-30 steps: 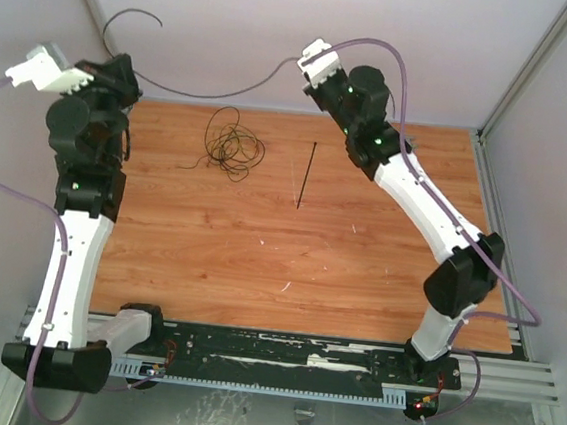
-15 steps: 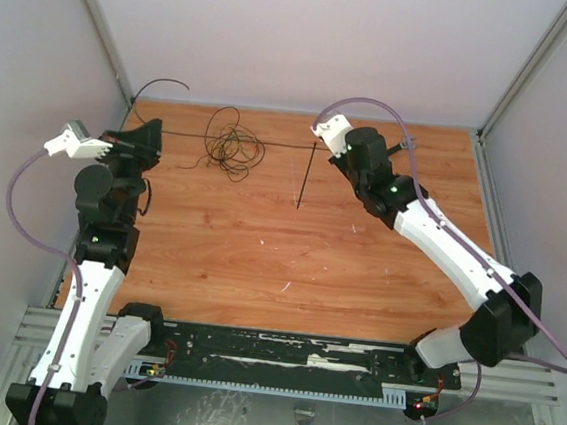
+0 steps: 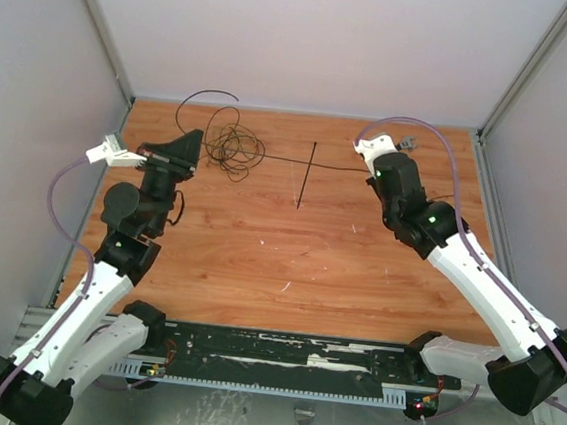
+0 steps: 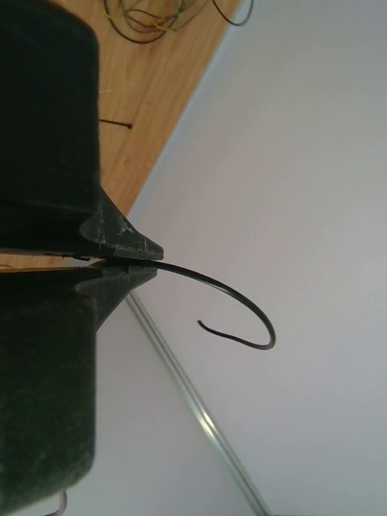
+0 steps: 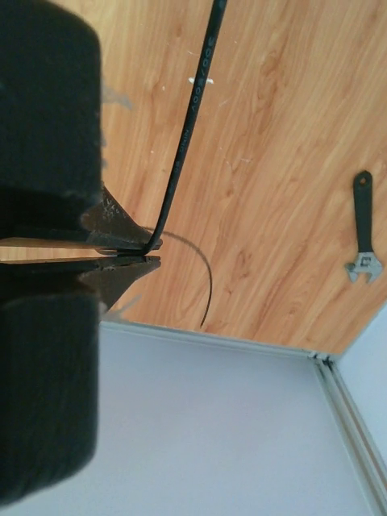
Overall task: Zip-tie the wires
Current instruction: Place the cable at the center of the board.
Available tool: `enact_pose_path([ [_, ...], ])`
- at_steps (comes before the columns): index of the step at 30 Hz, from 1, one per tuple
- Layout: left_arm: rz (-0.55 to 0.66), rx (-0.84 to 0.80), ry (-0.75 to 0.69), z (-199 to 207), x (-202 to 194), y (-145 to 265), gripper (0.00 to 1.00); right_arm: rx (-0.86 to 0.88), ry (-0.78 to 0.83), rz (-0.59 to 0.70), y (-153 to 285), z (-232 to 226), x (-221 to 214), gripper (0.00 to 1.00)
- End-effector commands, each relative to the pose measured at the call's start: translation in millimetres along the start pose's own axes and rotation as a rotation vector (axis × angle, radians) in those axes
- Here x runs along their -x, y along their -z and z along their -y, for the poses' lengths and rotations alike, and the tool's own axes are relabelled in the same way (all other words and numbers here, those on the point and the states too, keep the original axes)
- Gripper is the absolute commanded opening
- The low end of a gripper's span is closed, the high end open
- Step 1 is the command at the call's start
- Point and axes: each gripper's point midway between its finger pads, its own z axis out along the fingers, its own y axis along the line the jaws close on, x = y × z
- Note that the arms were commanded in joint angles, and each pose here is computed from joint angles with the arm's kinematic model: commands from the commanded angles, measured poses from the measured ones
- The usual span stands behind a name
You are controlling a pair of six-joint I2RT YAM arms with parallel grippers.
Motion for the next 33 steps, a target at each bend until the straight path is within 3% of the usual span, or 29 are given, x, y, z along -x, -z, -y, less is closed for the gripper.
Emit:
enact_pose_path([
  [1,0.135,0.148,0.057,-37,12,8,0.0,0.092,0.027,-0.121,-10,-29,-31,0.0],
  [8,0.154,0.455,0.062,-151,-25,61,0.0,0.285,0.051,-0.309,-63,-125,-77,0.0],
  [14,0.109,0.553,0.095,-198,-59,82,0.0,0.38,0.066,-0.405,-84,-173,-101,0.09],
  [17,0.095,0.584,0.089,-211,-69,85,0.0,0.4,0.082,-0.435,-86,-181,-110,0.25],
  [22,0.149,0.643,0.063,-232,-67,95,0.0,0.449,0.095,-0.441,-75,-181,-112,0.69],
  [26,0.195,0.694,0.015,-246,-60,100,0.0,0.494,0.088,-0.412,-61,-176,-103,0.97],
  [33,0.173,0.741,-0.024,-261,-65,107,0.0,0.483,-0.082,-0.269,-67,-147,-54,0.96],
])
